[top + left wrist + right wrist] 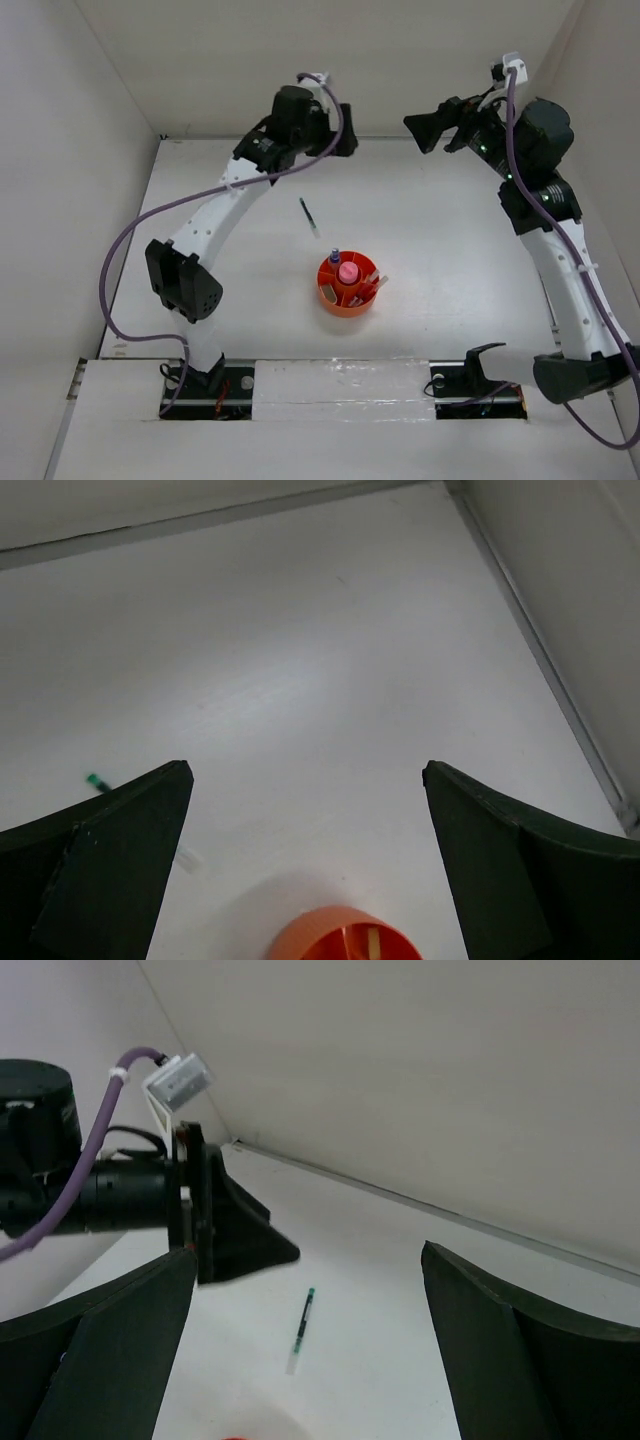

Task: Sort the stationery into containers
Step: Place the pen in the storage box, then move the pen to the center of the board.

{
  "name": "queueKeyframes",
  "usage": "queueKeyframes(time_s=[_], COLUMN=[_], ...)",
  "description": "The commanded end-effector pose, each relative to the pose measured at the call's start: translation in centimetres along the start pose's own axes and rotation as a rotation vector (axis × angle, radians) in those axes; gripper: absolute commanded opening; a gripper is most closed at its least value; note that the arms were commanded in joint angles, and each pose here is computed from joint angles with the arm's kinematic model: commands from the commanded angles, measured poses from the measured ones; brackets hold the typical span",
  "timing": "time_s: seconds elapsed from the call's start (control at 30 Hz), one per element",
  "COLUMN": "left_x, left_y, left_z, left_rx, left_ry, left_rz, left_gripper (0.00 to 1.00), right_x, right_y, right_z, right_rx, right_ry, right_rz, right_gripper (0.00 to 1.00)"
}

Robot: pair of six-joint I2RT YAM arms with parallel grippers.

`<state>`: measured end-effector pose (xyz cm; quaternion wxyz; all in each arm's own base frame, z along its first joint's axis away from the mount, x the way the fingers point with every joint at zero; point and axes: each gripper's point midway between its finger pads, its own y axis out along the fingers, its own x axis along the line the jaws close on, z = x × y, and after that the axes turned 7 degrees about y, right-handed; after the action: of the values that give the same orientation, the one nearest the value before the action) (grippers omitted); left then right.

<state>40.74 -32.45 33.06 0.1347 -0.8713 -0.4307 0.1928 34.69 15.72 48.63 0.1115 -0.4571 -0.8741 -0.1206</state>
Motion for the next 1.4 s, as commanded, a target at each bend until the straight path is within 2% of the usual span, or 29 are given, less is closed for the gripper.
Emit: queueKeyframes(time_s=[0.0, 0.17, 0.2, 0.27, 0.33, 0.4, 0.43, 0.5, 0.77, 0.9, 1.13, 1.37], left_x=[6.5, 13.9, 14.8, 16.0, 17.1, 17.5, 17.8, 18.1, 18.4, 18.5, 19.7, 19.6], left_y=[0.2, 1.1, 1.4, 2.0, 3.4, 4.2, 5.2, 6.0, 8.3, 8.3, 7.8, 8.2], left_z=[-0.6, 1.7, 3.1, 4.6, 7.9, 9.1, 11.0, 11.8, 16.8, 19.1, 21.0, 22.2], left_rx=[0.019, 0.089, 0.133, 0.181, 0.287, 0.329, 0.378, 0.395, 0.5, 0.55, 0.561, 0.594], left_ry=[-0.234, -0.353, -0.368, -0.417, -0.458, -0.478, -0.504, -0.518, -0.532, -0.572, -0.634, -0.604], left_rz=[-0.15, -0.272, -0.295, -0.317, -0.345, -0.359, -0.366, -0.373, -0.467, -0.533, -0.66, -0.726], left_gripper=[1.0, 1.0, 1.0, 1.0, 1.0, 1.0, 1.0, 0.98, 0.91, 0.84, 0.69, 0.66], right_x=[-1.2, -2.6, -2.5, -3.6, -3.9, -3.4, -3.2, -3.1, -2.0, -1.0, 0.3, 1.1], right_y=[1.9, 3.4, 3.6, 4.4, 5.5, 5.9, 6.1, 6.3, 6.4, 6.4, 5.6, 5.3], right_z=[-0.6, 1.9, 1.8, 4.1, 5.8, 7.9, 8.2, 10.1, 15.3, 16.5, 17.7, 18.1], right_rx=[0.01, 0.104, 0.11, 0.195, 0.257, 0.334, 0.348, 0.409, 0.526, 0.548, 0.567, 0.563], right_ry=[0.002, 0.013, 0.002, 0.011, 0.008, -0.025, -0.04, -0.07, -0.063, -0.06, -0.053, -0.033], right_rz=[0.033, 0.051, 0.043, 0.06, 0.052, 0.039, 0.036, 0.029, -0.016, -0.046, -0.095, -0.12], right_gripper=[1.0, 1.0, 1.0, 1.0, 1.0, 0.99, 0.99, 0.99, 0.99, 0.99, 0.99, 0.99])
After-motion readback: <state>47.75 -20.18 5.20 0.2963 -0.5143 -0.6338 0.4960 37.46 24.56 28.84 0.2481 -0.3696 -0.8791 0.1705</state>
